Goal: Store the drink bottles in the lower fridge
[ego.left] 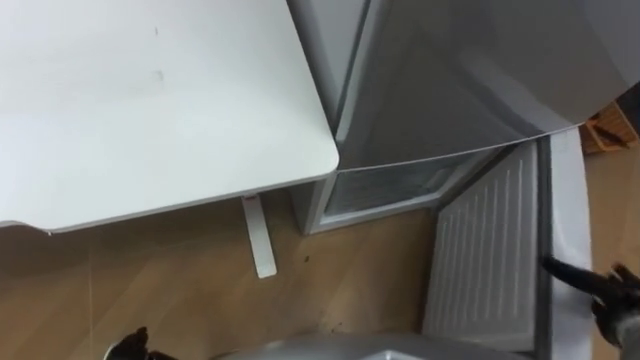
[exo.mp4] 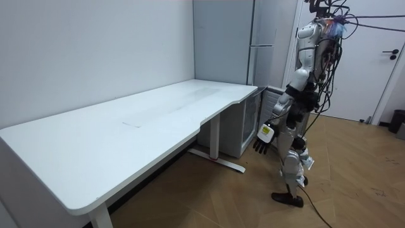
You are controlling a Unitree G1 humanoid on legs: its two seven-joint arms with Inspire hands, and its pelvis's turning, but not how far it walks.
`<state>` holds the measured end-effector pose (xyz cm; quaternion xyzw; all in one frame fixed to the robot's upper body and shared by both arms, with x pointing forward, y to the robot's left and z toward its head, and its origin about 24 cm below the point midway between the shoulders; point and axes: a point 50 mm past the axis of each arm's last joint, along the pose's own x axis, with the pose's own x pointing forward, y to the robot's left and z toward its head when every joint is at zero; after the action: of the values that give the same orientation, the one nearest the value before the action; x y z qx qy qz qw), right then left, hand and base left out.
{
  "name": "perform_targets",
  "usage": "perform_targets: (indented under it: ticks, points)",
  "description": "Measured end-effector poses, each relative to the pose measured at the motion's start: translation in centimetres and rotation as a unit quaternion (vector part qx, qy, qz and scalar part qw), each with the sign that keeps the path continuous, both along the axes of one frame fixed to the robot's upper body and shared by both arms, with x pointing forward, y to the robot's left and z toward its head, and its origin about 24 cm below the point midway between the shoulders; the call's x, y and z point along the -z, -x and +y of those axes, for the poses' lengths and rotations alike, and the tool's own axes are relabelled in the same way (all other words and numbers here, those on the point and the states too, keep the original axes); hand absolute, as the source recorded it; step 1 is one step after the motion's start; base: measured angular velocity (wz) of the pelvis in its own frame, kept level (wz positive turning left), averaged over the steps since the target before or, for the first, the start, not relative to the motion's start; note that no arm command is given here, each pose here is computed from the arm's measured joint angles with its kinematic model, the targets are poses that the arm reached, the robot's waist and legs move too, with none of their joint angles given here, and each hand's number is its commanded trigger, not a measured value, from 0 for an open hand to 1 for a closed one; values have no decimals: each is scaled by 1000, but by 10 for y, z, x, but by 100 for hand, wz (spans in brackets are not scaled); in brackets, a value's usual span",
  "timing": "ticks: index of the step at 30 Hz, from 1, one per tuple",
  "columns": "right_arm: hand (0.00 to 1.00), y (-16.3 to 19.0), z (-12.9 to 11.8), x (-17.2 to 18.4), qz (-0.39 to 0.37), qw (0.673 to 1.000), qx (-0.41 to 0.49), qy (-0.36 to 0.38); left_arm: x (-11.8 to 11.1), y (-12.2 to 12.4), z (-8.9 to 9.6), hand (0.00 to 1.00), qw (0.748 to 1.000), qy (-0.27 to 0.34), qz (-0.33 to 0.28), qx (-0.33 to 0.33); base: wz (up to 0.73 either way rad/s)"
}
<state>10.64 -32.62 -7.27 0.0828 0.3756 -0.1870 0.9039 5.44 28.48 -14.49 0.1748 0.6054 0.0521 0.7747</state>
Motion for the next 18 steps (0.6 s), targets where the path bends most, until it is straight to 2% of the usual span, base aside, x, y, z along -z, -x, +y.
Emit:
perform_targets:
  ticks: [2, 3, 4, 5, 6, 7, 9, 10, 12, 14, 16, 18]
  points:
    - [0, -15, 28, -20, -46, 994, -101, -21, 1, -3, -3, 0, 1000, 3, 0, 21, -31]
    - [0, -36, 58, -39, -111, 973, -191, -64, 2, -3, -4, 0, 999, 3, 10, 32, -11]
    - [0, -55, 93, -58, -179, 937, -273, -127, 3, -8, -5, 0, 999, 1, 12, 47, 0]
    - [0, -65, 110, -69, -211, 912, -314, -156, 3, -12, -6, 0, 999, 1, 11, 53, 22]
    - [0, -79, 136, -91, -269, 863, -375, -207, 3, -17, -8, 0, 998, 4, 7, 63, 40]
    - [0, -87, 149, -111, -317, 817, -414, -247, 3, -21, -10, 0, 997, 9, 2, 71, 48]
    - [0, -93, 156, -132, -367, 768, -446, -276, 2, -20, -8, 0, 997, 9, 3, 71, 49]
    - [0, -92, 154, -136, -377, 754, -457, -282, 3, -12, -7, 0, 998, 8, 14, 68, 34]
    - [0, -90, 149, -131, -369, 753, -467, -282, 5, 3, -6, 0, 997, 10, 37, 61, 17]
    - [0, -84, 140, -113, -334, 772, -461, -283, 7, 12, -7, 0, 997, 12, 52, 54, 12]
    - [0, -71, 125, -79, -251, 817, -446, -267, 7, 14, -7, 0, 997, 11, 53, 51, 11]
    - [0, -63, 116, -61, -198, 839, -442, -248, 7, 14, -7, 0, 997, 10, 51, 49, 0]
